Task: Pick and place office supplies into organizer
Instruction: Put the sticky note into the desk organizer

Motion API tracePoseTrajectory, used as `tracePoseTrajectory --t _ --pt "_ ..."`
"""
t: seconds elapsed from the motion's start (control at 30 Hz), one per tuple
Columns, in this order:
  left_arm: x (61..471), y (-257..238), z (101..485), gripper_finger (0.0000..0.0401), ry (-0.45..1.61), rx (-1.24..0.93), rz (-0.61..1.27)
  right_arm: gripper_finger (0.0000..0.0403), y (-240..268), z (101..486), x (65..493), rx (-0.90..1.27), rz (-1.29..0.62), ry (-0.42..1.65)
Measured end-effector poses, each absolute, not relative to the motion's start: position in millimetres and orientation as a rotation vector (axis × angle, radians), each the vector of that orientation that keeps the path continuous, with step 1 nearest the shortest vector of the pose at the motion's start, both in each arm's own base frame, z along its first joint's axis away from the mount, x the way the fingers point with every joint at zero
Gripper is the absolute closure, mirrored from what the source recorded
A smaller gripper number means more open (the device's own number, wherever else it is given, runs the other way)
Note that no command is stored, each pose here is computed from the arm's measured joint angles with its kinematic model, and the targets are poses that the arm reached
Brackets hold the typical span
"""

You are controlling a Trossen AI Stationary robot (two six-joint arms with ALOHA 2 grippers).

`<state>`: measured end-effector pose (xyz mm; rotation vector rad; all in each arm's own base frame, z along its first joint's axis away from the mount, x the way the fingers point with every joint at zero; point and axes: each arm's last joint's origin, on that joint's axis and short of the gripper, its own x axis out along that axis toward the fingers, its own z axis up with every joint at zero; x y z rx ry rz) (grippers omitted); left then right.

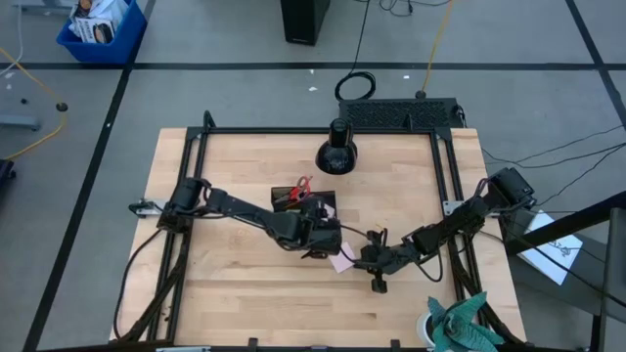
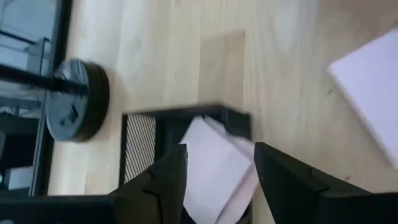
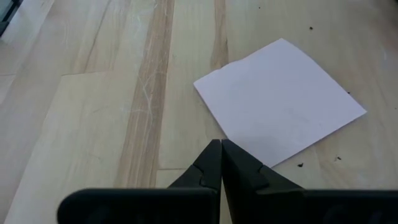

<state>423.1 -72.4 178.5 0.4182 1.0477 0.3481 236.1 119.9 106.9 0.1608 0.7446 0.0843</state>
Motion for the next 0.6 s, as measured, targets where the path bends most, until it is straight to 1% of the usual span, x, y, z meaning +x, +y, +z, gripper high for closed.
tracePoseTrajectory --t 0.17,0.3,0.47,0.6 --pt "429 -80 192 0.0234 1.006 0.44 0.329 0.0399 122 107 235 0.157 0.093 0.745" --pt "427 -90 192 0.0257 1.015 0.503 0.275 0.0398 124 107 234 0.152 0.103 0.746" --pt "421 -114 186 0.0292 1.042 0.52 0.012 0.0398 124 106 233 0.128 0.108 0.754" --pt "415 -136 179 0.0316 0.996 0.566 -0.071 0.0399 123 105 232 0.116 0.106 0.767"
